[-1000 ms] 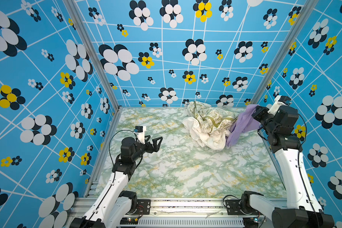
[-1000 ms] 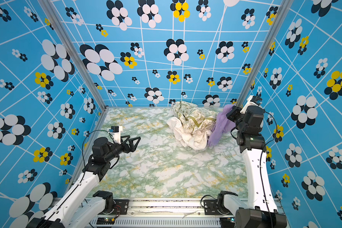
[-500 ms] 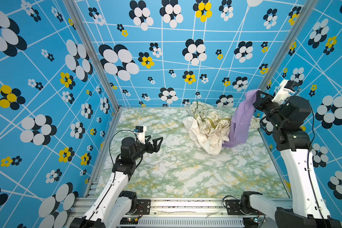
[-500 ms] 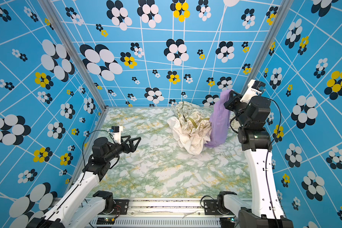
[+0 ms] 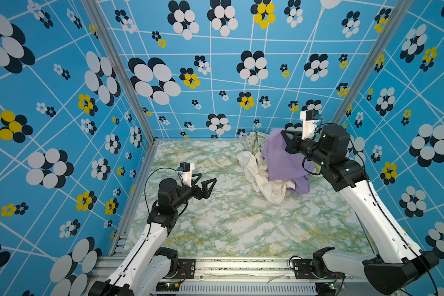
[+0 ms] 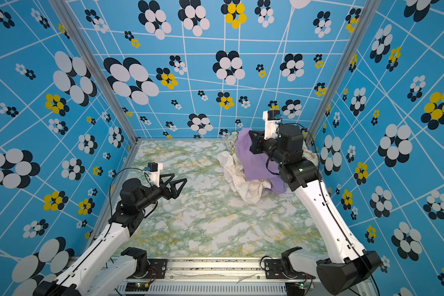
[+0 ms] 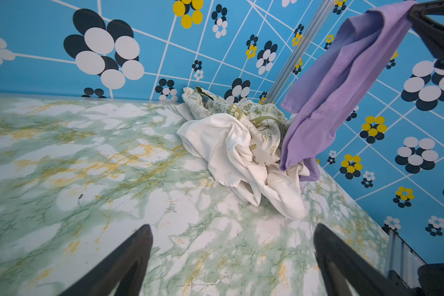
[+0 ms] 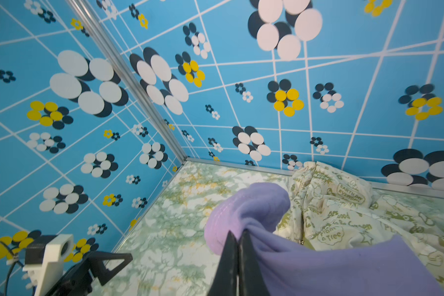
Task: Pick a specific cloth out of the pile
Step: 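Swing the purple cloth toward the left gripper while the left gripper reaches over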
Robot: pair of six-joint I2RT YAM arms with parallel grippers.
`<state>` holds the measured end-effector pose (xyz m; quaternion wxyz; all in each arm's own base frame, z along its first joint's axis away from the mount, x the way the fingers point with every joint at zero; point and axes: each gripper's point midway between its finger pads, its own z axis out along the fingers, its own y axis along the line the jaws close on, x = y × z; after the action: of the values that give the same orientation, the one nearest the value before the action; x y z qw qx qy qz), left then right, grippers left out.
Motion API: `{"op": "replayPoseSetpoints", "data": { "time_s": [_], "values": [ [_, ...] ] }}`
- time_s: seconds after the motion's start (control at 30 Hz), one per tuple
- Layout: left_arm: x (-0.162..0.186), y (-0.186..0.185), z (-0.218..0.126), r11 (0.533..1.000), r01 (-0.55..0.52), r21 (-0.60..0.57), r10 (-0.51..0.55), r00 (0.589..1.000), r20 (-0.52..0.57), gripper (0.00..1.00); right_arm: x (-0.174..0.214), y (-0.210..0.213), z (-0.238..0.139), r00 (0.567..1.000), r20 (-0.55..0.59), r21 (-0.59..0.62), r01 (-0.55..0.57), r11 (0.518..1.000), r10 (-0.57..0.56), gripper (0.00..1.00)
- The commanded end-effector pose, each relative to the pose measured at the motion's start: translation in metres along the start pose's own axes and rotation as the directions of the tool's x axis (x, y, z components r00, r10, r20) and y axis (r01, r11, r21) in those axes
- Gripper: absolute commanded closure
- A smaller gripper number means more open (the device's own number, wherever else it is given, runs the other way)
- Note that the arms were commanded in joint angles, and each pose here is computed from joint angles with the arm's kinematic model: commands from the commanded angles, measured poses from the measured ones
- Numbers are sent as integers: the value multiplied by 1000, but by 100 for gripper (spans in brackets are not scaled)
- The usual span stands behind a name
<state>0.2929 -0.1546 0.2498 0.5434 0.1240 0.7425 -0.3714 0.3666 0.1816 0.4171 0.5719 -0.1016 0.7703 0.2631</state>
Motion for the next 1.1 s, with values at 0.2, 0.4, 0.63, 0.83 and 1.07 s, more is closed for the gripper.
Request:
{"op": "replayPoseSetpoints", "data": {
  "time_s": [0.2,0.4,0.63,0.83,1.07],
  "values": [
    [-15,-46,17,972,-179,151,170,983,70,1,104,52,32,953,-277,-181,75,981,-124,100],
    [-7,-72,31,913,-323,248,308,946,100,1,139,64,35,915,-362,-226,101,969,-180,100],
    [1,-86,47,870,-399,288,380,917,121,1,151,68,33,902,-379,-255,110,961,-204,100],
    [8,-94,60,837,-436,331,409,900,151,1,158,69,32,895,-388,-273,118,955,-222,100],
    [12,-100,73,817,-453,356,422,891,166,1,164,69,30,887,-396,-288,125,949,-237,100]
  ]
}}
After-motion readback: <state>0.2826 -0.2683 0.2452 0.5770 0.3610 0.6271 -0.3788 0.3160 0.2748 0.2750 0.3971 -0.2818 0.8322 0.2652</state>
